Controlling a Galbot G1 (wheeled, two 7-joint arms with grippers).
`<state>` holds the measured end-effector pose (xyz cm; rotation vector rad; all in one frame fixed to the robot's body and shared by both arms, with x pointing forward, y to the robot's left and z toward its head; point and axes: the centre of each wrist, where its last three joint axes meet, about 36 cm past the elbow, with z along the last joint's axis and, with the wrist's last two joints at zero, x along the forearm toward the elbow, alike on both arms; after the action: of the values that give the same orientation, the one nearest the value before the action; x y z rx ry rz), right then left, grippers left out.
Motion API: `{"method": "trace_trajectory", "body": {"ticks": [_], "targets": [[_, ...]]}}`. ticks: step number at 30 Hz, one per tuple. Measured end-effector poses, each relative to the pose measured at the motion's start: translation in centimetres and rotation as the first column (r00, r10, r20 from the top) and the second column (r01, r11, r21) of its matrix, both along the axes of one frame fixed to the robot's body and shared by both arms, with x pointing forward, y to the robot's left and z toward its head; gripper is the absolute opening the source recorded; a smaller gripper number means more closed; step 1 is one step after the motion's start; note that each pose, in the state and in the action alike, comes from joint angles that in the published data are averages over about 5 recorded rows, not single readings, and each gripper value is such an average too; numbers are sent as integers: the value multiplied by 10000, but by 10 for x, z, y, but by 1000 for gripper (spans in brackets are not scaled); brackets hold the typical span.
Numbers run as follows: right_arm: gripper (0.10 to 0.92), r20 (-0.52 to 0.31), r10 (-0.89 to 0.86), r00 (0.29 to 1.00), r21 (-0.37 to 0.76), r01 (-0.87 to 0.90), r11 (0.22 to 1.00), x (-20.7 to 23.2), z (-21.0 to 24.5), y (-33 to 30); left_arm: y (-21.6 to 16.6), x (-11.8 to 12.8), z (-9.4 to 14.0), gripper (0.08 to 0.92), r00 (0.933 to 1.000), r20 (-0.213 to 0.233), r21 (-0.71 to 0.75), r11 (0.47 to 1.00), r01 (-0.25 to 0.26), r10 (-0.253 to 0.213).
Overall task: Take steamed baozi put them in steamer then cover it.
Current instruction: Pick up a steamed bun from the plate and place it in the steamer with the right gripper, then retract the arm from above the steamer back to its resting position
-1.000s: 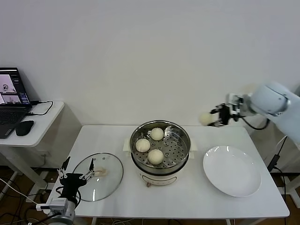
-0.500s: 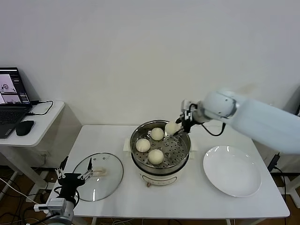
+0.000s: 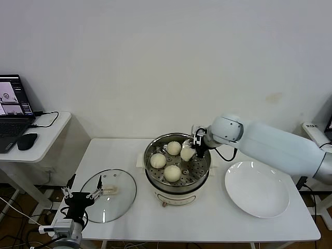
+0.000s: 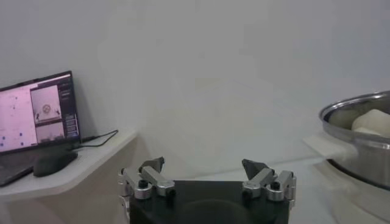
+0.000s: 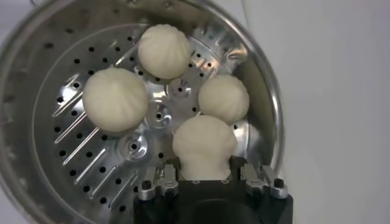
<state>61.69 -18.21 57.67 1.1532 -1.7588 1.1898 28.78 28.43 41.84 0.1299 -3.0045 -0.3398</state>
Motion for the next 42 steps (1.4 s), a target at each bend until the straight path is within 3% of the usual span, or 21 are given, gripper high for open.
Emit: {"method": "trace_trajectory", "body": {"ticks": [11,20,26,34,38,42], "targets": [[809,351,-162,9993,236,154,9996,-4,12,-6,1,1,1,823,10000,26,26,10000,4,-5],[823,1342,-655,9888,1604,436,9861,-35,39,-41,0,3,0,823,10000,62,-38,10000,9,-9],[822,2742,-1460,9505,3218,524,9454,-72,33,-81,0,5,-4,823,9999,124,-63,10000,26,-25],[823,4360,-3334,8359,5947,104,8039,-107,0,-113,-5,7,-11,823,9996,285,-54,9999,93,-92],[823,4524,-4491,7705,7264,-262,6867,-121,-26,-121,-8,8,-15,823,9990,436,53,9999,127,-129],[823,4161,-5873,6942,8328,-316,5526,-138,-53,-136,-9,11,-21,823,9979,607,447,9988,195,-222]]}}
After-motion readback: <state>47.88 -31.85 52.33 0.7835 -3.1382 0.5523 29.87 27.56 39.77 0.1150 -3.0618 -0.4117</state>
